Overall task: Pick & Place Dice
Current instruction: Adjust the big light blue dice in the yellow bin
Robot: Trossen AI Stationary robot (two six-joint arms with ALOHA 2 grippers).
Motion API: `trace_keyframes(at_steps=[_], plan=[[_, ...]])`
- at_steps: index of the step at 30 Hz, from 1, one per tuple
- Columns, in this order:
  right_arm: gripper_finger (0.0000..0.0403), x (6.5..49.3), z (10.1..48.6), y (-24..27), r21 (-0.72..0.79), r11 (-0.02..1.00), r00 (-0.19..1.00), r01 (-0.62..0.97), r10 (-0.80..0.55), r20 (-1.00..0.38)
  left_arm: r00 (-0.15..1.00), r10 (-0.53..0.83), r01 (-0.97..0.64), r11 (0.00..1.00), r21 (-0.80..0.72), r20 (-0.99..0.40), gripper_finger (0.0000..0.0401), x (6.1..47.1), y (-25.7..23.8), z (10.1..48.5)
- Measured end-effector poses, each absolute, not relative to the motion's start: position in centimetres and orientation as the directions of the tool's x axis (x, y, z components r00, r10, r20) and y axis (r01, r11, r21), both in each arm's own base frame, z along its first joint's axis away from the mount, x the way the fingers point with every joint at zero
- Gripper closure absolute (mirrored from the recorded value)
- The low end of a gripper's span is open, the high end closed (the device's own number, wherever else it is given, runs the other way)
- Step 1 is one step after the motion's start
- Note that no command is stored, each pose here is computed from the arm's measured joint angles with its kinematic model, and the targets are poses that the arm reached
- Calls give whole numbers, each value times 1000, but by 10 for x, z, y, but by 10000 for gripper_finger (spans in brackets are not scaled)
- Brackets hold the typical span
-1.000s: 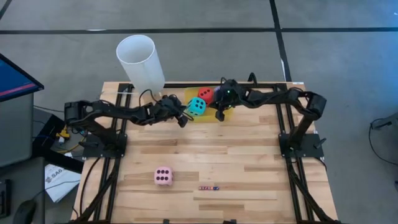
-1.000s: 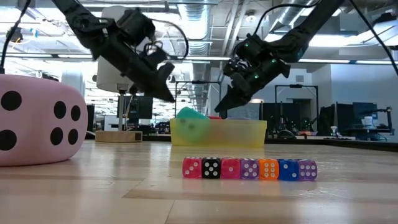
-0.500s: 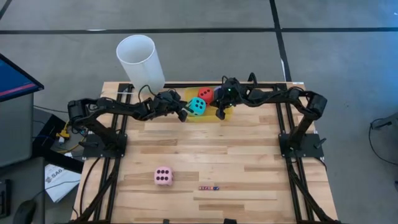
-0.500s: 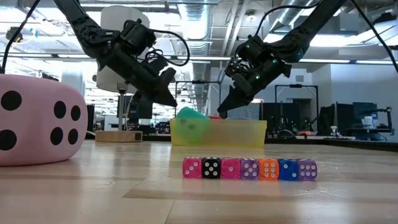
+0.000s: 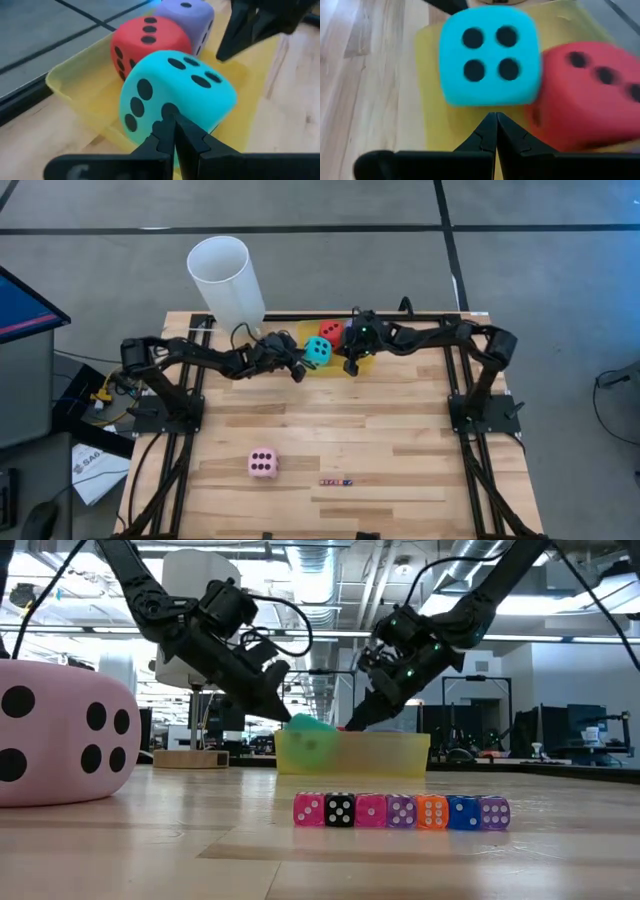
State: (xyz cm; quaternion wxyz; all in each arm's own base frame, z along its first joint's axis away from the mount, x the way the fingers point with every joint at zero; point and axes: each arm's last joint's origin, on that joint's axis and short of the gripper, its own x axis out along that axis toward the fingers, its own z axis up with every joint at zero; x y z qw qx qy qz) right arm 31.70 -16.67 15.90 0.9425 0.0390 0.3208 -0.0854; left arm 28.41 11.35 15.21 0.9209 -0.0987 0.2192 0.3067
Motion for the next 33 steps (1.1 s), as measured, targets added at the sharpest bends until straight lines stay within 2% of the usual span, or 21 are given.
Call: trace_keyframes(at_steps=[5,11,19,33], plan=[[403,320,144,-172,17,979,767,203,-148,-625,684,556,-634,773,-8,-472,401,283,113,150],[403,320,146,-178,-3,974,781,227,-185,-596,684,556,-635,773,-9,-472,401,283,113,150],[403,325,150,-173,2,985,820,173,-143,-554,715,511,-611,788,-72,-476,401,284,112,150],[403,326,152,-174,1,985,832,175,-147,-534,724,484,-592,802,-81,-492,401,287,104,149]])
